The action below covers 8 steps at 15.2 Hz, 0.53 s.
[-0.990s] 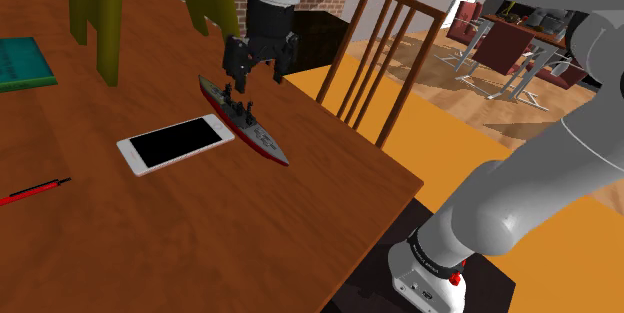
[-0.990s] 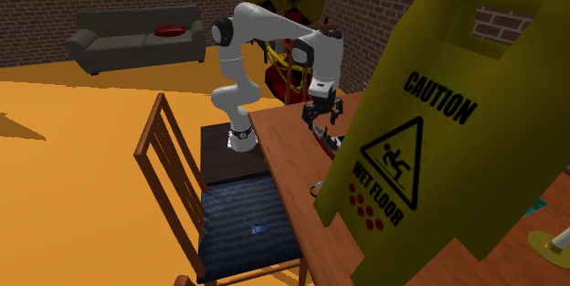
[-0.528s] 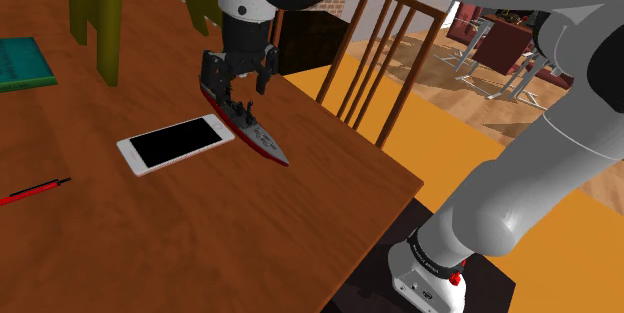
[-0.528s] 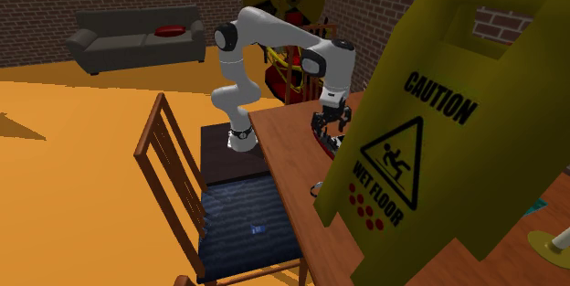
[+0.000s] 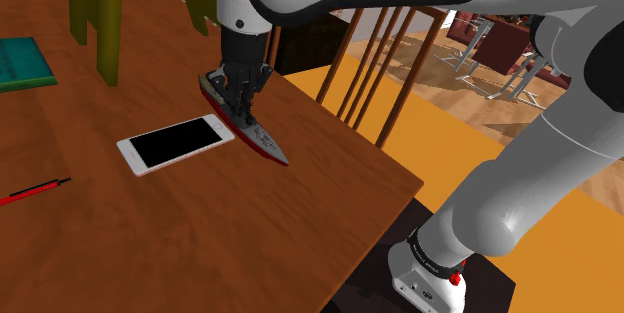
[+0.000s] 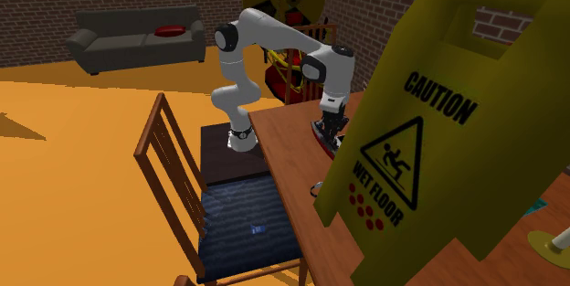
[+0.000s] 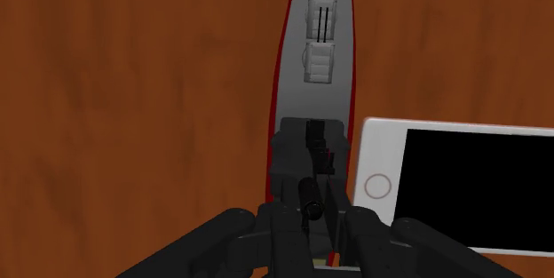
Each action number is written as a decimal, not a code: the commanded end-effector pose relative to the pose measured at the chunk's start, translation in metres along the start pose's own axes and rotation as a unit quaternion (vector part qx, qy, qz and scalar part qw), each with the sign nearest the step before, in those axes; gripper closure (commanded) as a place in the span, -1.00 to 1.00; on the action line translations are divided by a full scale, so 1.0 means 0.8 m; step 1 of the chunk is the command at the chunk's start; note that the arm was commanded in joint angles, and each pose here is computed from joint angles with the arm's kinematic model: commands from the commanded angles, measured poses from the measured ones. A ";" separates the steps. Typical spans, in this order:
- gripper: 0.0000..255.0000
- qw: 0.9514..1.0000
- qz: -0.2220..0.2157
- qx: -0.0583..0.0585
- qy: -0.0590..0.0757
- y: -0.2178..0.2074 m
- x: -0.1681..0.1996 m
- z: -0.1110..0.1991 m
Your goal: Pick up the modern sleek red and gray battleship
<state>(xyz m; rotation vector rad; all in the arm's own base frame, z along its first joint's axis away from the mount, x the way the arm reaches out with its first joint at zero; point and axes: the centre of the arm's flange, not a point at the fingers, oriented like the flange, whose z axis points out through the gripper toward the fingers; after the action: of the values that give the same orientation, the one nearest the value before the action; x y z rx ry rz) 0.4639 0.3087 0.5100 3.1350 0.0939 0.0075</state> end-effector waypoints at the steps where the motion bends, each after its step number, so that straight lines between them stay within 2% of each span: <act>1: 1.00 1.000 0.000 0.000 0.000 0.000 0.000 0.000; 6: 1.00 1.000 0.000 0.000 0.000 0.001 0.000 0.000; 8: 1.00 1.000 0.000 0.000 0.000 0.001 0.000 -0.013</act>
<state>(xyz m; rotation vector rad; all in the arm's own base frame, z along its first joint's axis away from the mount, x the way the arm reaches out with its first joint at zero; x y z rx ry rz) 0.4638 0.3081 0.5158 3.1350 0.0942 0.0072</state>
